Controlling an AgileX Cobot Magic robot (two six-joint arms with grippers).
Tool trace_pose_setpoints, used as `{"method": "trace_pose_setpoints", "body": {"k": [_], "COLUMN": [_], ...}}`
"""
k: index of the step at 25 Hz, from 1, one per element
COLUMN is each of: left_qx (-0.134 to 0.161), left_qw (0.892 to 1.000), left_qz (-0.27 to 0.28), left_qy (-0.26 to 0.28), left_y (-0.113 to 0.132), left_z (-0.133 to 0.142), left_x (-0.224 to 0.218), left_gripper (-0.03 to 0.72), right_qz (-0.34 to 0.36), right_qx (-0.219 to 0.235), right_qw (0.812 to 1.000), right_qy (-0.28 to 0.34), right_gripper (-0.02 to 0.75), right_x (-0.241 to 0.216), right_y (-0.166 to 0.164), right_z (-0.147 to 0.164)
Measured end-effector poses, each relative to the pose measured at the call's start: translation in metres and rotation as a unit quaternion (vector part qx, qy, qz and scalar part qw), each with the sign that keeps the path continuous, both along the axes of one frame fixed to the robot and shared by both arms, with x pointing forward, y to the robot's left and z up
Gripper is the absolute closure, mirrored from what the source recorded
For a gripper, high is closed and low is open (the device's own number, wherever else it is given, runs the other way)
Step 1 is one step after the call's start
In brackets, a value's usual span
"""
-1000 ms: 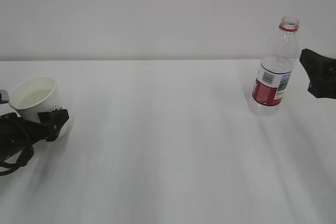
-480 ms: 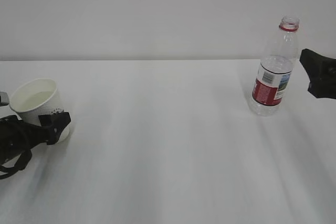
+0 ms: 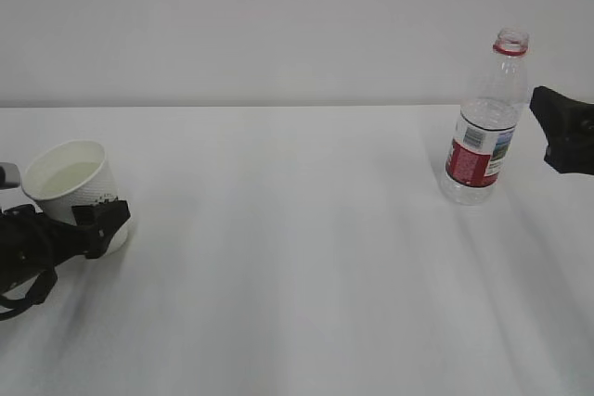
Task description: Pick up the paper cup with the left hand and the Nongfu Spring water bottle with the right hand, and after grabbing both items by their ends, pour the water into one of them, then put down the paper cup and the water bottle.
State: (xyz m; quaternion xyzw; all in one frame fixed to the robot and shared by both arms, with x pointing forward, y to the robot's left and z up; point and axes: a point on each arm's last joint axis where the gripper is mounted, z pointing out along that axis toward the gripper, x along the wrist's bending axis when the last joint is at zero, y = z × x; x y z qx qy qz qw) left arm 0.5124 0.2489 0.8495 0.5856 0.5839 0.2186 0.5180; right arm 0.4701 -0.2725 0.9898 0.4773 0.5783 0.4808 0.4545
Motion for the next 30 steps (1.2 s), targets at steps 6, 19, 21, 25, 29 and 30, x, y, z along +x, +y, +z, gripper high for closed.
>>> {"method": "trace_pose_setpoints", "body": {"k": [6, 19, 21, 25, 29, 30], "left_qx": [0.001, -0.003, -0.003, -0.002, -0.001, -0.001], "left_qw": [0.999, 0.999, 0.999, 1.000, 1.000, 1.000], "left_qz": [-0.035, -0.039, -0.033, -0.024, -0.017, -0.014], "left_qy": [0.004, 0.012, 0.011, 0.010, 0.010, 0.010], "left_y": [-0.005, -0.005, -0.004, -0.002, -0.001, -0.001], "left_z": [-0.001, -0.002, -0.002, -0.002, -0.002, -0.002], "left_x": [-0.005, -0.017, -0.017, -0.016, -0.016, -0.016], "left_gripper": [-0.004, -0.004, -0.005, -0.005, -0.004, -0.004], "right_qz": [0.000, 0.003, 0.003, 0.003, 0.003, 0.003], "right_qx": [0.000, -0.002, -0.002, -0.002, -0.002, -0.002], "right_qw": [1.000, 1.000, 1.000, 1.000, 1.000, 1.000], "right_qy": [0.000, 0.000, 0.000, 0.000, 0.000, 0.000], "right_gripper": [0.148, 0.149, 0.149, 0.149, 0.149, 0.149], "right_x": [0.000, 0.000, 0.000, 0.000, 0.000, 0.000], "right_y": [0.000, 0.000, 0.000, 0.000, 0.000, 0.000], "right_z": [0.000, 0.000, 0.000, 0.000, 0.000, 0.000]}}
